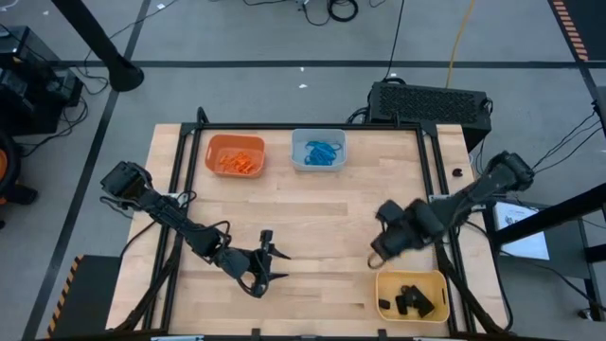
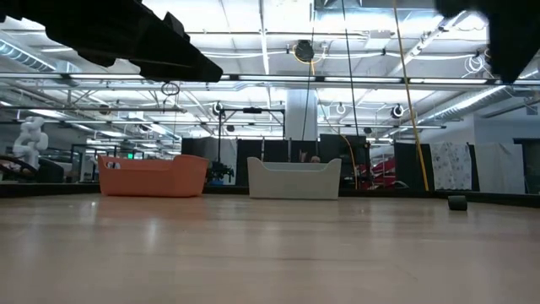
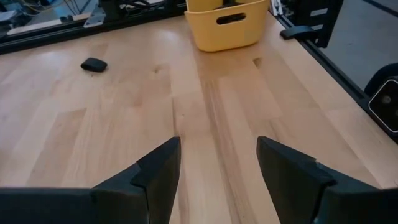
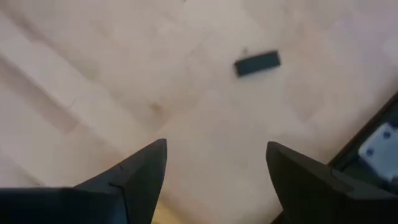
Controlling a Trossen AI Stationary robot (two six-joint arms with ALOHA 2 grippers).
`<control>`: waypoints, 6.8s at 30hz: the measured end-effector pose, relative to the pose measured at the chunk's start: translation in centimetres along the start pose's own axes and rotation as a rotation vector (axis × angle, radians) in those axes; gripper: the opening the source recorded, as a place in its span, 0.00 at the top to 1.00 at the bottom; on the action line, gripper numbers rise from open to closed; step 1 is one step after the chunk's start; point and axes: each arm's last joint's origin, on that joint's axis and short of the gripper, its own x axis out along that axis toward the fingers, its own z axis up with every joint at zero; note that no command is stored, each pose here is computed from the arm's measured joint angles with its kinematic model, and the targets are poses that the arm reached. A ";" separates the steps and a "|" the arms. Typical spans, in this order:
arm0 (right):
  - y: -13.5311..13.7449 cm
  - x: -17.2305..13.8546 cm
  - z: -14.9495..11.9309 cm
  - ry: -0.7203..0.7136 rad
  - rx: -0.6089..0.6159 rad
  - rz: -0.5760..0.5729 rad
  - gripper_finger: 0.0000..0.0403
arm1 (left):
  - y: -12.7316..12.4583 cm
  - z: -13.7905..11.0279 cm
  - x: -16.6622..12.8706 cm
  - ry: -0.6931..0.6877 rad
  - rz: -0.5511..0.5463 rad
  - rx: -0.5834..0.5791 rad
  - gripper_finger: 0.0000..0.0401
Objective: Sort rubber bands into baskets
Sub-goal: Put the black rubberband into the yellow bin, then return to Home Position
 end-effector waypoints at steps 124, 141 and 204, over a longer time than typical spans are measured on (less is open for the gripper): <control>-0.4 7.0 -13.0 0.489 -0.093 0.392 0.72 | 6.9 4.9 -12.0 -0.007 0.136 -0.184 0.46; -1.6 4.1 -8.3 -0.004 -0.374 0.675 0.35 | 7.3 4.7 -11.4 -0.053 0.245 -0.501 0.45; -13.2 11.4 -3.5 -1.119 -0.535 0.795 1.00 | 13.4 -10.1 -15.6 -0.397 0.436 -0.515 0.46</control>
